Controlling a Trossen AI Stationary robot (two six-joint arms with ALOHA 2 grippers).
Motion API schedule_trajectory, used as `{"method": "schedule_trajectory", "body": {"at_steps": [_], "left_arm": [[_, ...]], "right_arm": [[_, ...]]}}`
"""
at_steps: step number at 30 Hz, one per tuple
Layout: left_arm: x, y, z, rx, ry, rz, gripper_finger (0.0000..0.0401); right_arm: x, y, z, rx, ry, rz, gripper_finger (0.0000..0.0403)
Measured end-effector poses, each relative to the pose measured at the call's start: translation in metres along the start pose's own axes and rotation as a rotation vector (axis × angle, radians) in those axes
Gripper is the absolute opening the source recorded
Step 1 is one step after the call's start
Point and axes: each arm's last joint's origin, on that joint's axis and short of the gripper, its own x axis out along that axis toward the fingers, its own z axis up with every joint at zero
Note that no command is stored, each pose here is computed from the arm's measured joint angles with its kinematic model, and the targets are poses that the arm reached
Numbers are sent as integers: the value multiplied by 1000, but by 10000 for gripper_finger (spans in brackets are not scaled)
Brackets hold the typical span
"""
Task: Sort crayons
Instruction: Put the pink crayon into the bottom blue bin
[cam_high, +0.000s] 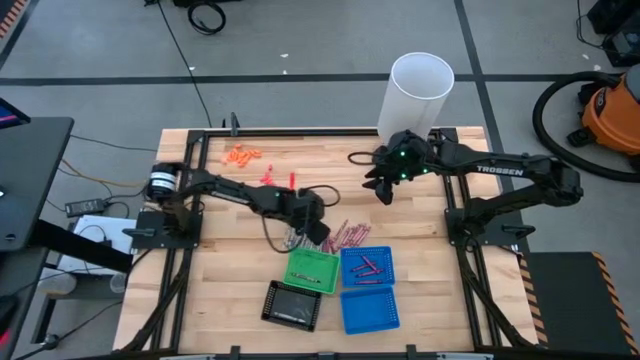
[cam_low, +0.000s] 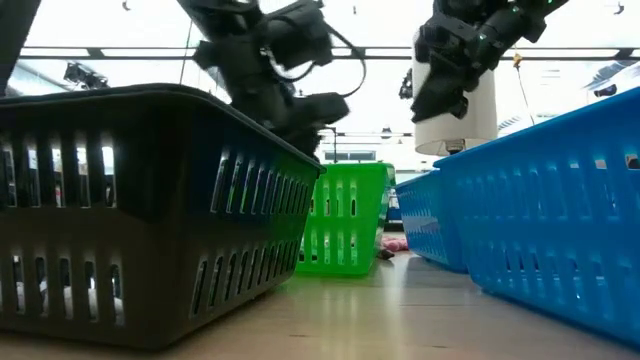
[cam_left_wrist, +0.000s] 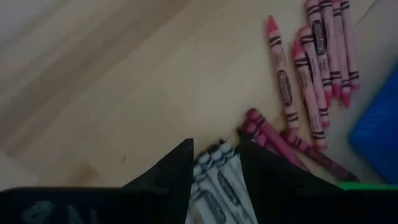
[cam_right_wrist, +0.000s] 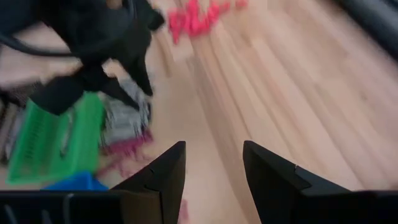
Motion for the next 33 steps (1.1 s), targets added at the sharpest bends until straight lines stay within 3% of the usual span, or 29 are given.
{"method": "schedule_trajectory", "body": {"at_steps": [6,14,20,24,33], "left_arm": [[19,-16,27,62,-58,-51,141],[46,-29,40,85,-87,-97,141],[51,-42,36,167,-83,-101,141],[52,-46,28,175,-100,-38,141],[61,-46,23,204,-110,-3,141]], "right_arm": [[-2,-3,-8,5,71,-55,169],[-8,-3,-11,43,91,-64,169],[-10,-1,-12,41,96,-59,169],[-14,0,-12,41,84,-54,169],[-16,0,-12,44,78,-50,169]]}}
